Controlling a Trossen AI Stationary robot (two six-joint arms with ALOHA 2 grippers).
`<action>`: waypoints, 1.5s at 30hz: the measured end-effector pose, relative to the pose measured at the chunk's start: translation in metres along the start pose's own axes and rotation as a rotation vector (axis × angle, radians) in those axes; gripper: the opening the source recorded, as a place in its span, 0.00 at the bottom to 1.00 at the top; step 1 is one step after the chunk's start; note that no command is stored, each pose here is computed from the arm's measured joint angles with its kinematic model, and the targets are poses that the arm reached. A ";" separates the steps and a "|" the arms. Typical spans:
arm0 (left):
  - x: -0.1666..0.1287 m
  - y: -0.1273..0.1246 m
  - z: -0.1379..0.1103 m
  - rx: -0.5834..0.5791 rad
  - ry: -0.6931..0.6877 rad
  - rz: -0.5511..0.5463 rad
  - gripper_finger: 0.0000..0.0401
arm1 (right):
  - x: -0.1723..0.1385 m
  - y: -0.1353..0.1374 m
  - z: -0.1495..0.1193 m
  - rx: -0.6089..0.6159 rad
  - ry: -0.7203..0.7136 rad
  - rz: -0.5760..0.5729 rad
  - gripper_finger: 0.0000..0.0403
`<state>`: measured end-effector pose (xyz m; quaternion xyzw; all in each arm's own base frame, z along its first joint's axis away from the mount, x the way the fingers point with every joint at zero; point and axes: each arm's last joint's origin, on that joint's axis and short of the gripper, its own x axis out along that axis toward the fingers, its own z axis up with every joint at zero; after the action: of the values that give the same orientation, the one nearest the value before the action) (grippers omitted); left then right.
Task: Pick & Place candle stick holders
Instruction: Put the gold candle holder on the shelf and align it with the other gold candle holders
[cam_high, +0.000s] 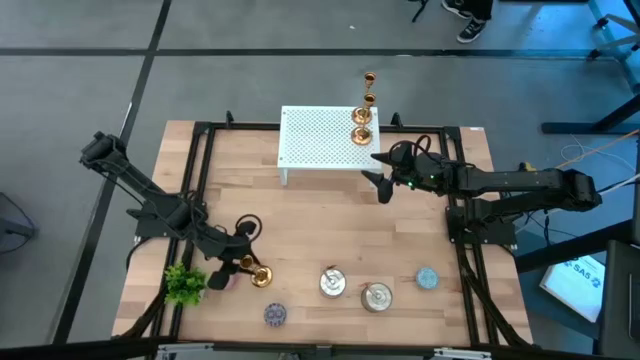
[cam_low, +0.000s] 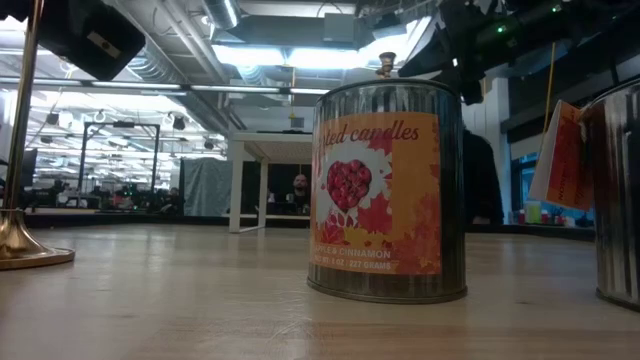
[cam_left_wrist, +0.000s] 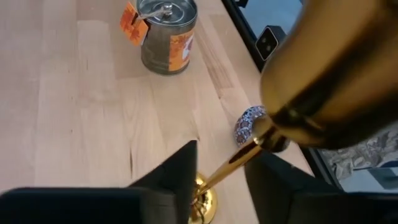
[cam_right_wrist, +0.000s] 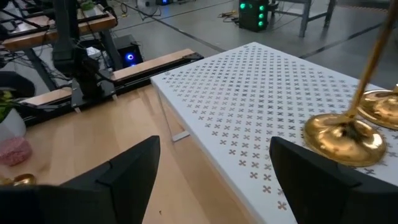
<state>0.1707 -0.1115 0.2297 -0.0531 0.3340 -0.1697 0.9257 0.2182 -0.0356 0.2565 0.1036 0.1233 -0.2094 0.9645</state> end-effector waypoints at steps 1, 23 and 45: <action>0.000 0.000 0.000 -0.001 -0.001 0.000 0.24 | 0.000 0.000 0.000 0.000 0.001 0.006 0.76; -0.028 0.029 0.064 -0.035 -0.440 0.311 0.03 | 0.007 0.040 -0.003 -0.132 -0.072 0.366 0.76; 0.006 0.093 0.168 -0.099 -0.361 0.437 0.03 | 0.056 0.096 0.026 -0.240 -0.050 0.551 0.73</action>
<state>0.3076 -0.0292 0.3358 -0.0541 0.1752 0.0627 0.9810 0.3139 0.0217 0.2790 0.0134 0.0908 0.0736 0.9931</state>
